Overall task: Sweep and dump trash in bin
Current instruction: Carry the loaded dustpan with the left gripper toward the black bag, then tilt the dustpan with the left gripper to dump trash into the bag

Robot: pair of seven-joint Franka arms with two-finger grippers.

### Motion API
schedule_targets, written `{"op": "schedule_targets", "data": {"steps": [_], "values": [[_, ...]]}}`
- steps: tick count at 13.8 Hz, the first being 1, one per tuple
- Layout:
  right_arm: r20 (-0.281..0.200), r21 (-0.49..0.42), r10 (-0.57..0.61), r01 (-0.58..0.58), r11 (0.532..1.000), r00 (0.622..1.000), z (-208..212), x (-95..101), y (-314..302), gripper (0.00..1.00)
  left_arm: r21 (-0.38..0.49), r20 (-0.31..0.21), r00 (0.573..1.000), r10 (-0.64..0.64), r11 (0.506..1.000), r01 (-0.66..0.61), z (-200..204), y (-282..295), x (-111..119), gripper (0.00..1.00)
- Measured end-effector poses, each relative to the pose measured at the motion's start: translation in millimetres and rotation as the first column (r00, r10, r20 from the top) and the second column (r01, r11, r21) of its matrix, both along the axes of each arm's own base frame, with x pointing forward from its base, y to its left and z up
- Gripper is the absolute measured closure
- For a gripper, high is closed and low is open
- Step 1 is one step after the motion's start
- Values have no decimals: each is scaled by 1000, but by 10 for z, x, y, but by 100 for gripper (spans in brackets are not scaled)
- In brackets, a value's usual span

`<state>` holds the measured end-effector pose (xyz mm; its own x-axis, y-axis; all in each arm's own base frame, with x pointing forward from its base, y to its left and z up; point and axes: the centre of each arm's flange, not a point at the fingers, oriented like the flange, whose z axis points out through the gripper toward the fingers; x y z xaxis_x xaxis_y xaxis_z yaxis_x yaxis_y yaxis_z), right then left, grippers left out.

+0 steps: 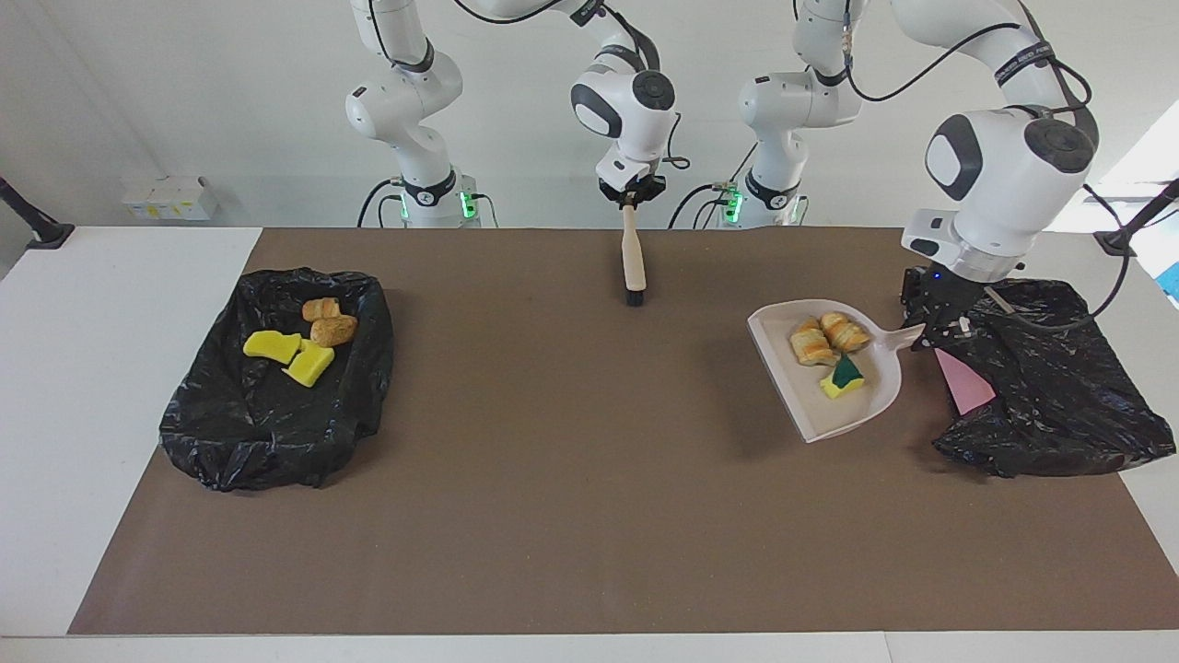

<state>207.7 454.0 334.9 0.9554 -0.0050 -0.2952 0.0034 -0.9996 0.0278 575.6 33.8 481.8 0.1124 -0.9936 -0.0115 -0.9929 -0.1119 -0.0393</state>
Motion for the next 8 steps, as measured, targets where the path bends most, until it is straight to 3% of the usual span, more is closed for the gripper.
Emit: {"op": "schedule_targets", "data": {"steps": [2,5,6,8], "values": [[5,6,-6,6,1000,1000,-9,11,-10,72,3,4,1000,-5,1000,5,30,366,62,69],[9,11,-13,13,1000,1000,-10,39,-19,42,13,15,1000,-19,1000,19,66,1015,76,69],[13,17,-18,18,1000,1000,6,66,-14,42,18,20,1000,-23,1000,22,91,1229,56,69],[22,33,-43,42,999,999,78,196,-26,29,42,30,999,-41,998,40,173,1652,-10,69]]}}
